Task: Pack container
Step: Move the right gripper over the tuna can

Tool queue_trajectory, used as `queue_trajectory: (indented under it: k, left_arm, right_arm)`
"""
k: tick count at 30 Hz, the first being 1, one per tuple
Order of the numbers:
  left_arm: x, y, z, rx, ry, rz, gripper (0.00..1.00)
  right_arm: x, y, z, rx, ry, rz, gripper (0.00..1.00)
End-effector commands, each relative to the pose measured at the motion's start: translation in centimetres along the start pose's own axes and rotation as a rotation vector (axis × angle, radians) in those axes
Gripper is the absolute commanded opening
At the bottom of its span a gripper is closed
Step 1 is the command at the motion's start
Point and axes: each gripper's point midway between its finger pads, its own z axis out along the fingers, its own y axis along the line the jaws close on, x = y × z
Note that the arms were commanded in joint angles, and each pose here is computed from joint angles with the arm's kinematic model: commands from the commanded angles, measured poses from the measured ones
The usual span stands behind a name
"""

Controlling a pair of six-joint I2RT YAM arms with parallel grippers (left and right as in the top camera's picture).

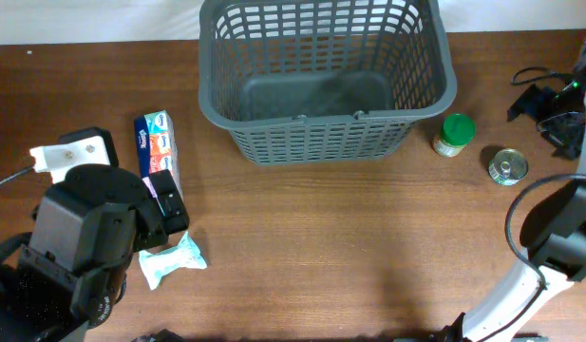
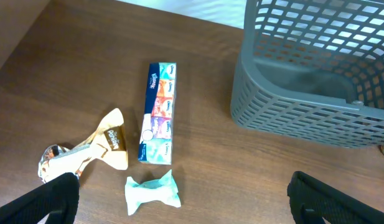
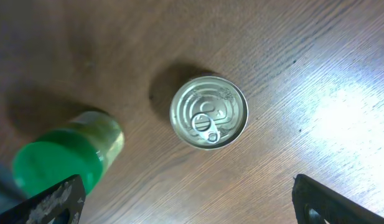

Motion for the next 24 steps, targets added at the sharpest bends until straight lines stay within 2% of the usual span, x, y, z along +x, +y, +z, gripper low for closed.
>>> queue_trajectory:
  k: [1,8,11,17,21,24]
  left_arm:
    - [0.1,0.0,0.1,0.001,0.005,0.013,1.00]
    - [0.1,0.0,0.1,0.001,0.005,0.013,1.00]
    - [0.1,0.0,0.1,0.001,0.005,0.013,1.00]
    - [0.1,0.0,0.1,0.000,0.005,0.013,1.00]
    - [0.1,0.0,0.1,0.001,0.005,0.013,1.00]
    - [0.1,0.0,0.1,0.001,0.005,0.013,1.00]
  right_arm:
    - [-0.4,-0.6,0.7,0.038,0.001,0.008,0.99]
    - [0.1,-2.1,0.8,0.069,0.038,-0.059,0.98]
    - [0.5,-4.8,0.6,0.124,0.073,-0.021,0.99]
    - [1.7,-8.4,0.6,0.063,0.173,0.066,0.99]
    - [1.9,-7.3,0.9,-0.046,0.198,0.028,0.99]
    - [1.9,-6.1,1.7,-0.043,0.186,-0.004,0.99]
